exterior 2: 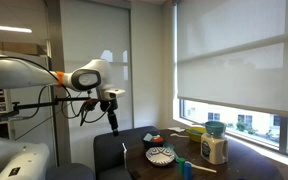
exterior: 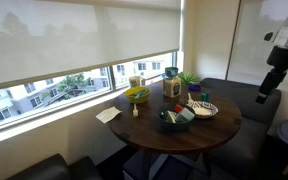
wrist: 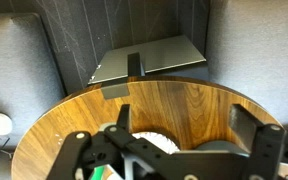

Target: Put the blue object inside the bowl

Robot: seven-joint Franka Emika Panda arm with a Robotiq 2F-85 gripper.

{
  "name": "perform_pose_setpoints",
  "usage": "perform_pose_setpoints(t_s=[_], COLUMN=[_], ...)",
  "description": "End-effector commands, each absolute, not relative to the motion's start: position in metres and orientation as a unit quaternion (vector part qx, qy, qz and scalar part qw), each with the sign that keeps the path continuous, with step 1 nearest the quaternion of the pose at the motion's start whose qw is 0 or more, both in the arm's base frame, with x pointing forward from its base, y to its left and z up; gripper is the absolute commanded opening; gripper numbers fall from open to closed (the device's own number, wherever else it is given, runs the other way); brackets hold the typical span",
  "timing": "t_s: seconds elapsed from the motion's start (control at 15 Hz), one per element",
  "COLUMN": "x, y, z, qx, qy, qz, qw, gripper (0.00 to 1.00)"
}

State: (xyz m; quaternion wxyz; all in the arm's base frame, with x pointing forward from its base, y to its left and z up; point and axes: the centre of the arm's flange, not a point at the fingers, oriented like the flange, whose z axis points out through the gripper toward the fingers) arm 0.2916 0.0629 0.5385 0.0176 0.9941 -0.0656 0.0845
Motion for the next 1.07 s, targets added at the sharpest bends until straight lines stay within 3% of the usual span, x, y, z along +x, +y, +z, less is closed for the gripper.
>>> perform_pose_setpoints(t_s=[0.0, 1.0], x=[0.2916, 0.2916], y=[0.0629, 0.0629], z=[0.5385, 0.5385], qx=[0.994, 0.994], qy=[-0.066, -0.066], qz=[0.085, 0.085], qw=[0.018, 0.018], gripper=[1.00, 1.00])
